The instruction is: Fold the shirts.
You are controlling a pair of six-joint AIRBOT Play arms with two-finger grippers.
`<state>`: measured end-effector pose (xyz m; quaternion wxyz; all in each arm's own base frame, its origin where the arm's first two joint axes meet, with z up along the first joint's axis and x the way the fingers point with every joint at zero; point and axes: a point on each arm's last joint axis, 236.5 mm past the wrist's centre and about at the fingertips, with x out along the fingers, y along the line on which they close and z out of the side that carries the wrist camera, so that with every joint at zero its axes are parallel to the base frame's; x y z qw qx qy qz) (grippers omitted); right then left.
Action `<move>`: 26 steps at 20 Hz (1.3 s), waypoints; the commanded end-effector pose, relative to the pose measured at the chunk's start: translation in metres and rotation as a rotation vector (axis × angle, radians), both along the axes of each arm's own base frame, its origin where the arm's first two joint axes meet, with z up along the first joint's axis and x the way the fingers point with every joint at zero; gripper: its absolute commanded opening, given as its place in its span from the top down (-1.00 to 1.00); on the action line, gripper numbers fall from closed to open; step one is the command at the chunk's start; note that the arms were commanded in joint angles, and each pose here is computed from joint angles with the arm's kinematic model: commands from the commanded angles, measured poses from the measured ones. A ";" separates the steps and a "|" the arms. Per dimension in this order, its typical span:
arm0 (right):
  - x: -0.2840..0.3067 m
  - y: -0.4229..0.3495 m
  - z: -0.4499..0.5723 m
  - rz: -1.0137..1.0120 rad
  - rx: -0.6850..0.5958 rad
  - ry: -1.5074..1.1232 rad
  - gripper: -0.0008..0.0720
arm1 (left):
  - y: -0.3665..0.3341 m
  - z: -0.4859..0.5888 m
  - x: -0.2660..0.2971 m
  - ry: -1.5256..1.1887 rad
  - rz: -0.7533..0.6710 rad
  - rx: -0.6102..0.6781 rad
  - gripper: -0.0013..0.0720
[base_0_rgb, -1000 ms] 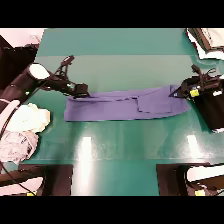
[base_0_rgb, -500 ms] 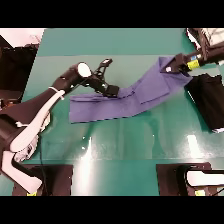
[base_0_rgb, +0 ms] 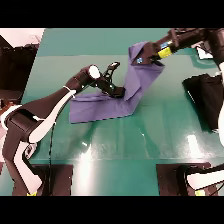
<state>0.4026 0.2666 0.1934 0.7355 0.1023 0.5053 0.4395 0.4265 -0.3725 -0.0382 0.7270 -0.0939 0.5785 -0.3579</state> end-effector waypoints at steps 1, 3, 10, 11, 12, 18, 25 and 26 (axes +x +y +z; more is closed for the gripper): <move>-0.010 0.029 -0.017 0.050 -0.004 0.023 0.95 | 0.044 0.004 0.004 0.035 -0.010 0.073 0.90; -0.015 0.038 -0.030 0.069 -0.021 0.033 0.95 | 0.085 0.028 0.021 -0.026 0.025 0.128 0.90; -0.022 0.101 -0.058 0.163 -0.040 0.014 0.95 | 0.235 0.153 0.039 -0.260 0.201 0.258 0.90; -0.022 0.115 -0.063 0.170 -0.032 0.006 0.95 | 0.254 0.166 0.034 -0.276 0.227 0.288 0.89; -0.022 0.131 -0.072 0.172 -0.023 0.001 0.94 | 0.273 0.178 0.028 -0.290 0.252 0.319 0.90; -0.050 0.245 -0.112 0.240 0.116 -0.068 -0.32 | 0.321 0.219 0.011 -0.348 0.348 0.354 0.89; -0.076 0.158 -0.148 0.299 -0.107 0.040 -0.43 | 0.320 0.215 0.004 -0.324 0.329 0.361 0.89; -0.071 0.131 -0.158 0.258 -0.143 0.073 -0.43 | 0.320 0.214 0.003 -0.320 0.328 0.361 0.89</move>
